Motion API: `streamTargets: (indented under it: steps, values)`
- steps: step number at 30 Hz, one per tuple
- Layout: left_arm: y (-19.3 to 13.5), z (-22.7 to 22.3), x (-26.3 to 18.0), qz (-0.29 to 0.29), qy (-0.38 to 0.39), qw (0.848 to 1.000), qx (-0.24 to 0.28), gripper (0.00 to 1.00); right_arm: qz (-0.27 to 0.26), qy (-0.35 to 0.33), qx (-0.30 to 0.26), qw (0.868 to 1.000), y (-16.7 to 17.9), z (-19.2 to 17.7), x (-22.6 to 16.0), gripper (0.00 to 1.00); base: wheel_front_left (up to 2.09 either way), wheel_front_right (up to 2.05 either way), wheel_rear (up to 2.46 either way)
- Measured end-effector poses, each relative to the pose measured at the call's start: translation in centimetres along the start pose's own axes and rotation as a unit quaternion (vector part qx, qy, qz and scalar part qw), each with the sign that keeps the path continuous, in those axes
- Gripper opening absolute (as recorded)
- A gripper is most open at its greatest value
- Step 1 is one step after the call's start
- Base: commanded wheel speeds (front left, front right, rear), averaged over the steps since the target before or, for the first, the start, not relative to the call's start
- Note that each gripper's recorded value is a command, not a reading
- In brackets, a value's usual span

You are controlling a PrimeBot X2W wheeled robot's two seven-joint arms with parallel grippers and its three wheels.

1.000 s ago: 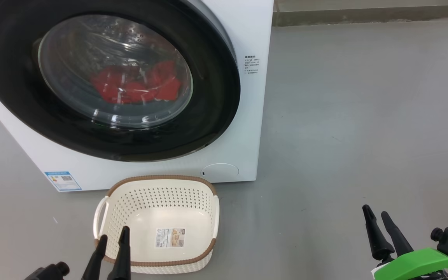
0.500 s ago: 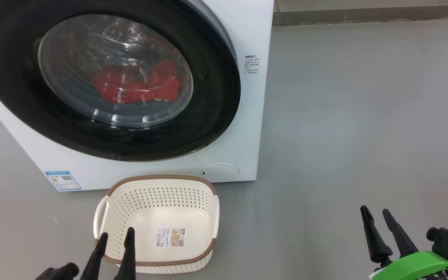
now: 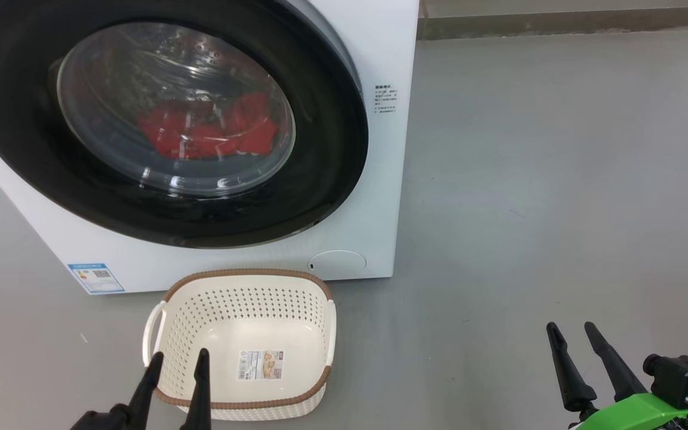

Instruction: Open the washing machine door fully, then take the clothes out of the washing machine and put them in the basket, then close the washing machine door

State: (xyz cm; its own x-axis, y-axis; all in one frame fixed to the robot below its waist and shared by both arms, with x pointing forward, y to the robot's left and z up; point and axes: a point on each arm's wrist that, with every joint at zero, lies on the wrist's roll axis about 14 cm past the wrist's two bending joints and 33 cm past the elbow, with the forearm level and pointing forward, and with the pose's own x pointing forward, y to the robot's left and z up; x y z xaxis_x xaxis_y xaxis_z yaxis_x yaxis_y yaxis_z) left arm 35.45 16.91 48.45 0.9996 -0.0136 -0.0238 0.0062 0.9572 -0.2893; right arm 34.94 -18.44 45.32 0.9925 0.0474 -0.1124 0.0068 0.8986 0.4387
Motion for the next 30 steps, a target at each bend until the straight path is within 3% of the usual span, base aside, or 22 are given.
streamTargets:
  steps: [21, 30]
  values:
    - [0.0, 0.1, -0.4, -0.006, -0.016, 0.993, 0.115, 1.00, -0.011, -0.020, -0.102, 0.995, -1.4, 0.6, -1.2, 1.00, 0.00, 0.00, 0.00]
    - [0.2, 0.0, -0.4, -0.004, -0.015, 0.992, 0.121, 1.00, -0.014, -0.015, -0.101, 0.995, -1.5, 0.3, -1.6, 1.00, 0.00, 0.00, 0.00]
